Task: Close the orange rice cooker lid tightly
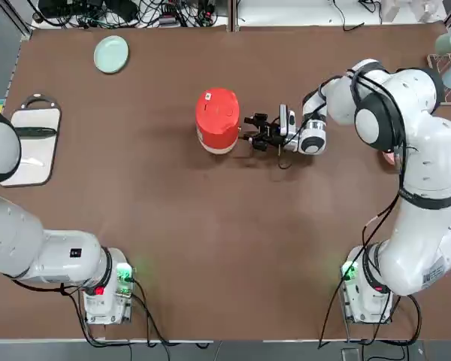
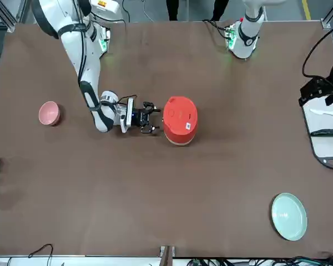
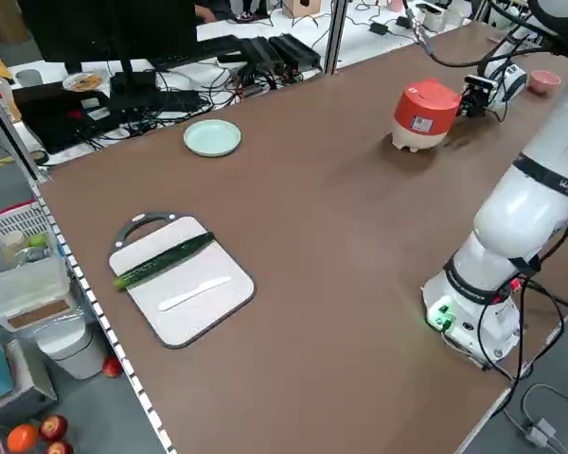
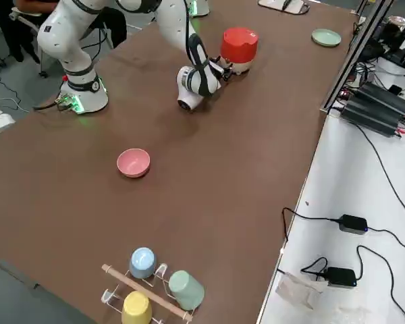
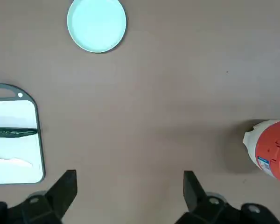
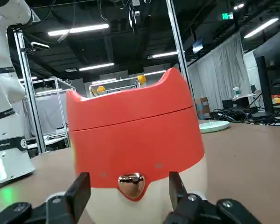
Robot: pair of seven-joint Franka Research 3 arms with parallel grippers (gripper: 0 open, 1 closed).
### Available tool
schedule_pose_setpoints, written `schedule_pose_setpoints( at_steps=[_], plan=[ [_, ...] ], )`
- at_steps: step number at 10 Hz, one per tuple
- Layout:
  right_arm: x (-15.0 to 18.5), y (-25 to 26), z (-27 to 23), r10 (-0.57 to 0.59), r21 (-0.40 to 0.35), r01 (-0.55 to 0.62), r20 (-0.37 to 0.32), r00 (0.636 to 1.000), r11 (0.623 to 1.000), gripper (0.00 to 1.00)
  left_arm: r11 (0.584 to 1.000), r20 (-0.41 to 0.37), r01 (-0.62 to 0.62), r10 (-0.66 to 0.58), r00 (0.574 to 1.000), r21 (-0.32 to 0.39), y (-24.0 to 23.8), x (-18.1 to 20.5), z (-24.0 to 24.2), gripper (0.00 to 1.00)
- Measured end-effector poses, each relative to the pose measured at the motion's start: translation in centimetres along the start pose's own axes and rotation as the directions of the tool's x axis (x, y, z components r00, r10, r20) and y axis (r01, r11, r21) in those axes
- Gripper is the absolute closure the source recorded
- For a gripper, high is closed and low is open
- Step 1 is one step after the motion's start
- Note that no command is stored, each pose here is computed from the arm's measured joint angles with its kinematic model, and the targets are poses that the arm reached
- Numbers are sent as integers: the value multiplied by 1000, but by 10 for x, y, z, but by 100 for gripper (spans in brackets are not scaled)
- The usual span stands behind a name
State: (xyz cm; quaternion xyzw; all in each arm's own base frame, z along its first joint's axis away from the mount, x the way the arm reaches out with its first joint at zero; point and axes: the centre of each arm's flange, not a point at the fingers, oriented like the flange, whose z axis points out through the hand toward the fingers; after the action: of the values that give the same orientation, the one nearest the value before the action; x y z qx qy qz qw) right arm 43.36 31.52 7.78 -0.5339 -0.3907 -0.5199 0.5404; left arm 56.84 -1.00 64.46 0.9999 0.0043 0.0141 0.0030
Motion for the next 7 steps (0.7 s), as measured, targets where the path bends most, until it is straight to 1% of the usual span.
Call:
schedule_pose_setpoints(
  at_steps=[5,7],
  plan=[
    [-2,-2,5,-3,-5,3,-2,1000,1000,29,1000,-9,4,-4,1000,0,-2,0,-4,0],
    [-3,-1,5,-1,-10,1,-2,1000,1000,33,1000,-12,4,-4,1000,0,-2,0,-5,0]
  ],
)
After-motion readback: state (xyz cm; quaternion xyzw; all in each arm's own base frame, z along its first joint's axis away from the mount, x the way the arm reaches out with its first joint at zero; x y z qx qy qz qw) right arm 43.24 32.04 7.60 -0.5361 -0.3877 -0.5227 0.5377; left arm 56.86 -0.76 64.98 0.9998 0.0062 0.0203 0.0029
